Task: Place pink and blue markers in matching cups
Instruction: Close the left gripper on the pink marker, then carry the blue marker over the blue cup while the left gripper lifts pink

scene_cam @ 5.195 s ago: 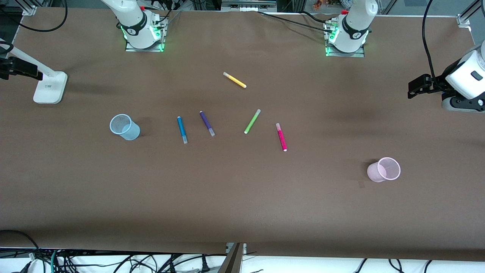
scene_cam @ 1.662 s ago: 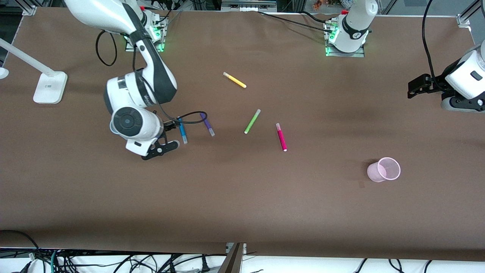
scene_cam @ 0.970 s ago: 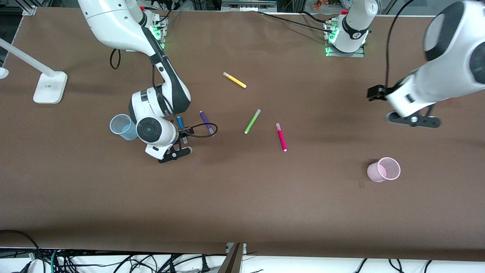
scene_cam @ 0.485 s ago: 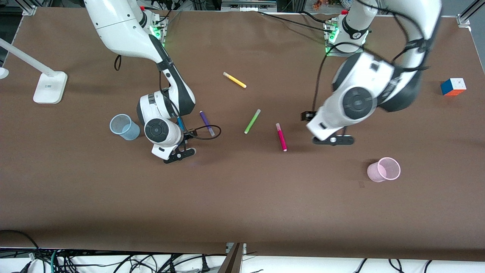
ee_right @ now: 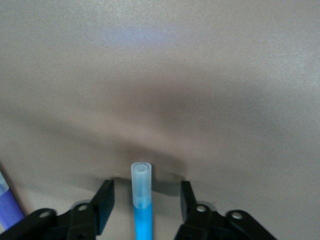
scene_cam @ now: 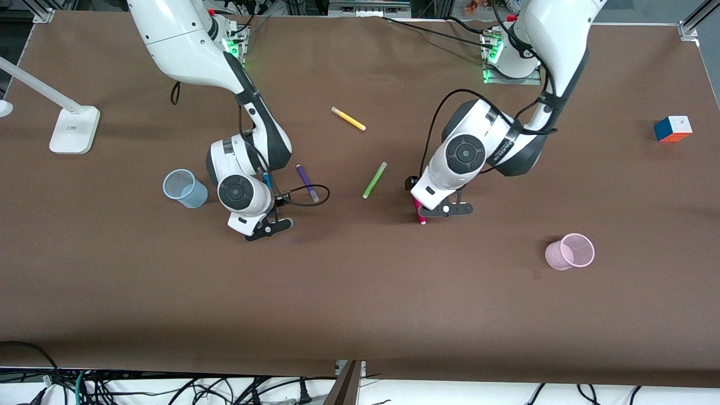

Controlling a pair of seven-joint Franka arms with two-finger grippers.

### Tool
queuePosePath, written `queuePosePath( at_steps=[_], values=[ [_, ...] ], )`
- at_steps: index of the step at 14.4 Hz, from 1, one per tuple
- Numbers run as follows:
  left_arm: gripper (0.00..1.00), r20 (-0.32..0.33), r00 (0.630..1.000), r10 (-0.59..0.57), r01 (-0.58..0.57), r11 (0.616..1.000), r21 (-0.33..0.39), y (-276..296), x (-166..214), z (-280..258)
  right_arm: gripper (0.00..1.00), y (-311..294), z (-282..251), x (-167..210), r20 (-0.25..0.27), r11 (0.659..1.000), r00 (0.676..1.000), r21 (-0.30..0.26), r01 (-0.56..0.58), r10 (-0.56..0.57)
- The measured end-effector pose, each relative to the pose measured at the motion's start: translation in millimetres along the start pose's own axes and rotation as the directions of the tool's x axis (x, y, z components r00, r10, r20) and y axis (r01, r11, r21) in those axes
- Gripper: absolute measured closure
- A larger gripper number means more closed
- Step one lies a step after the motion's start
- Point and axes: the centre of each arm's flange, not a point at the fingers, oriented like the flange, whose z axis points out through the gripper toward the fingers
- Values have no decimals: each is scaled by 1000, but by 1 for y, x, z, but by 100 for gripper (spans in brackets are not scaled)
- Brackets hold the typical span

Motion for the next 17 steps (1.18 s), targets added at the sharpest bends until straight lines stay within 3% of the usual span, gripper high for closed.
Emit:
queuePosePath(
  at_steps=[4, 8, 10, 11, 12, 17],
  values=[
    [0, -47, 997, 62, -61, 998, 25, 10, -9, 49, 44, -1, 0, 0, 0, 1000, 1000, 0, 1, -1],
    [2, -63, 997, 54, -53, 998, 27, 20, -12, 76, 81, 0, 0, 0, -1, 1000, 1000, -1, 0, 0],
    [6, -58, 997, 56, -54, 998, 31, 26, -18, 80, 82, -1, -1, 0, -3, 1000, 1000, 0, 0, 0],
    [20, -55, 997, 54, -53, 998, 33, 29, -20, 82, 82, 0, -4, 0, -6, 1000, 1000, 0, -1, 1],
    [26, -52, 997, 53, -51, 998, 35, 31, -23, 85, 82, 2, -10, 0, -13, 1000, 1000, 0, -1, 1],
    [34, -44, 998, 36, -34, 999, 38, 32, -24, 91, 82, 46, -91, -12, -25, 1000, 1000, 12, 4, -4]
  ],
)
